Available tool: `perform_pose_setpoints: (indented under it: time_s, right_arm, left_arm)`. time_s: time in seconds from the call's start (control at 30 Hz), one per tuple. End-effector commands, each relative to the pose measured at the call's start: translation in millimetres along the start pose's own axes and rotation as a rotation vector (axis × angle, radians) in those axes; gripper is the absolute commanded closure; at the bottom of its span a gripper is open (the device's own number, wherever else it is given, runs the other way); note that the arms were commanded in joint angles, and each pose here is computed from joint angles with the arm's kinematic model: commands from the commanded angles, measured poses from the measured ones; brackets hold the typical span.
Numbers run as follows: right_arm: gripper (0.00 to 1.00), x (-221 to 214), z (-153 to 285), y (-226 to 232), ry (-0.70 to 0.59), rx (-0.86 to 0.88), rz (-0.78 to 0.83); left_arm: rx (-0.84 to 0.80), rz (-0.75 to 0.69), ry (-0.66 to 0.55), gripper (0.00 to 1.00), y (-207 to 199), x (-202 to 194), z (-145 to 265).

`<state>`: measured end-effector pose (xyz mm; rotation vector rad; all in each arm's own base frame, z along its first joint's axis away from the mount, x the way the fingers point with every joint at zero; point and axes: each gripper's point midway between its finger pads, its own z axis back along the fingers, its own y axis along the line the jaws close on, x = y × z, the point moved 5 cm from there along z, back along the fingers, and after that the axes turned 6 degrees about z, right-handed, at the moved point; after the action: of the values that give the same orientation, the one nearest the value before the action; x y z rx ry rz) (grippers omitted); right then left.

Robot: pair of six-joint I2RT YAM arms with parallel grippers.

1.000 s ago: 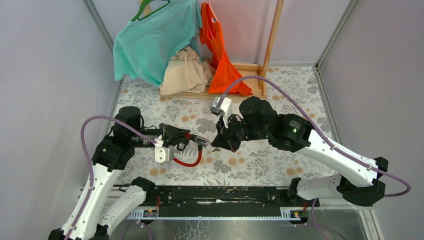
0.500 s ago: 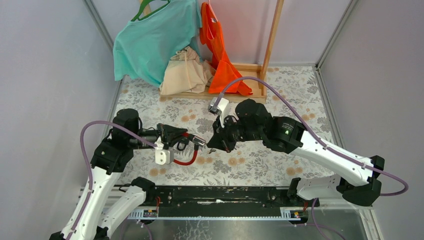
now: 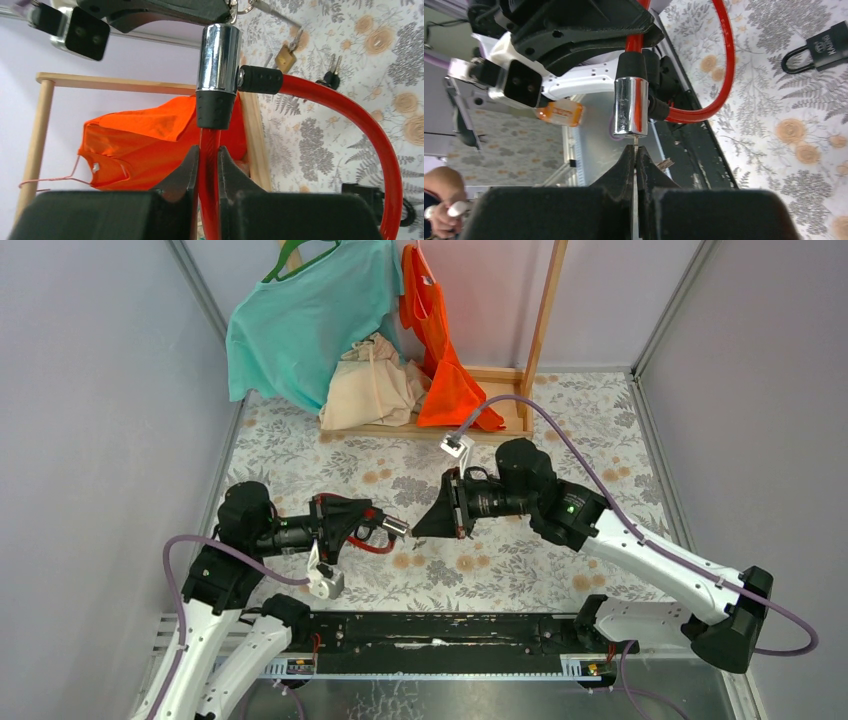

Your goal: Unlock with the key

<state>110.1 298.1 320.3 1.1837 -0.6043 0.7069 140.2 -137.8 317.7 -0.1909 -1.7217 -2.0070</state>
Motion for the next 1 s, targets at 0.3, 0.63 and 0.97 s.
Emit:
perform_pose_setpoints:
  time_s: [0.3,0.63,0.97]
  right_arm:
    - [1.00,31.4,20.2,7.2,-0.167,0.201,-0.177]
    - [1.00,22.7,21.8,-3.2,-0.141,0.257,-0.318]
    - [0.00,37.7,42.5,-16.9,-0.215,-0.067,-0.134]
  left_arm:
    - [0.113,-0.239,-0.046,1.00,26.9,11.7,-0.3]
    - [0.236,-0.308,0.028,1.00,44.9,5.0,5.6]
    - [0.258,0.244,0.088,1.00,57.2,-21.6,-2.1]
